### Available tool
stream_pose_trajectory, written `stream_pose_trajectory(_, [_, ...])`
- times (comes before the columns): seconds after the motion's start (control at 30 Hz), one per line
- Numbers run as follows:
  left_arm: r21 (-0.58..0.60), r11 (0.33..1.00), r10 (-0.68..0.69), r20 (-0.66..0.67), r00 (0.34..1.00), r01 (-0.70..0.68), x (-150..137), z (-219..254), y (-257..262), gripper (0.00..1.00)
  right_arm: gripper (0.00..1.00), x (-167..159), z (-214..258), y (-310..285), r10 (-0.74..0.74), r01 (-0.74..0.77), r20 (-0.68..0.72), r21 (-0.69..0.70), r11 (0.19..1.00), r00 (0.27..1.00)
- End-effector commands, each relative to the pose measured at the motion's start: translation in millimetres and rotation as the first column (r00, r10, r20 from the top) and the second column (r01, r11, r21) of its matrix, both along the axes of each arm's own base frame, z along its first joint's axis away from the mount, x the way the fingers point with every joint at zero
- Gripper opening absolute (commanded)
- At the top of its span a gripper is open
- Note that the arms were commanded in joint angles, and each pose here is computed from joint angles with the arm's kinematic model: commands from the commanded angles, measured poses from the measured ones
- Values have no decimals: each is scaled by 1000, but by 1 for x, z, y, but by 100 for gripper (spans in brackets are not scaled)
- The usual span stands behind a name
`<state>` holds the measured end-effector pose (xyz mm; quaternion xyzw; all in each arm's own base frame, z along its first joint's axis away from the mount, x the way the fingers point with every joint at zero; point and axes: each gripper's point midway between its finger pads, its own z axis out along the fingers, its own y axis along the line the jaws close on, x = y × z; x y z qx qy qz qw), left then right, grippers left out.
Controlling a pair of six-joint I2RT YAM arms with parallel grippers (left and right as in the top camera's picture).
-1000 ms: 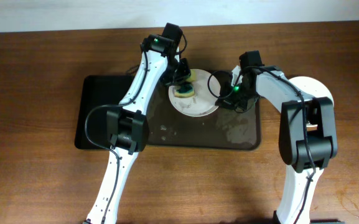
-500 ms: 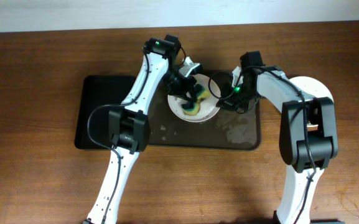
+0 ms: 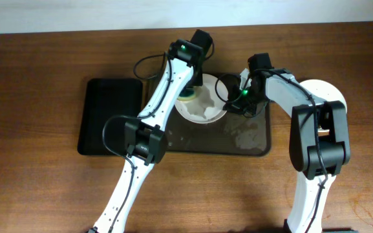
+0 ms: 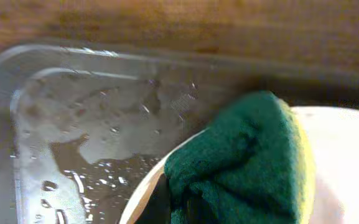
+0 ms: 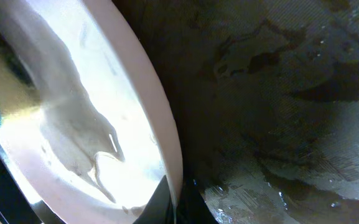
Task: Clean dirty plates on tray and stack at the side
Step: 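Scrub the last plate with the sponge in the left gripper, then lift the last plate with the right gripper and stack it on the pile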
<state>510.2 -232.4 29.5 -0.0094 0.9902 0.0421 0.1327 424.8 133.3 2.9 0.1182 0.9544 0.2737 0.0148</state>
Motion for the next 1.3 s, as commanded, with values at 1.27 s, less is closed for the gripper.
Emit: stream_pose_trajectory(1.27, [-85, 996, -23, 21, 1000, 25, 2, 88, 66, 0, 4, -91, 218, -105, -110, 481, 488, -752, 451, 866])
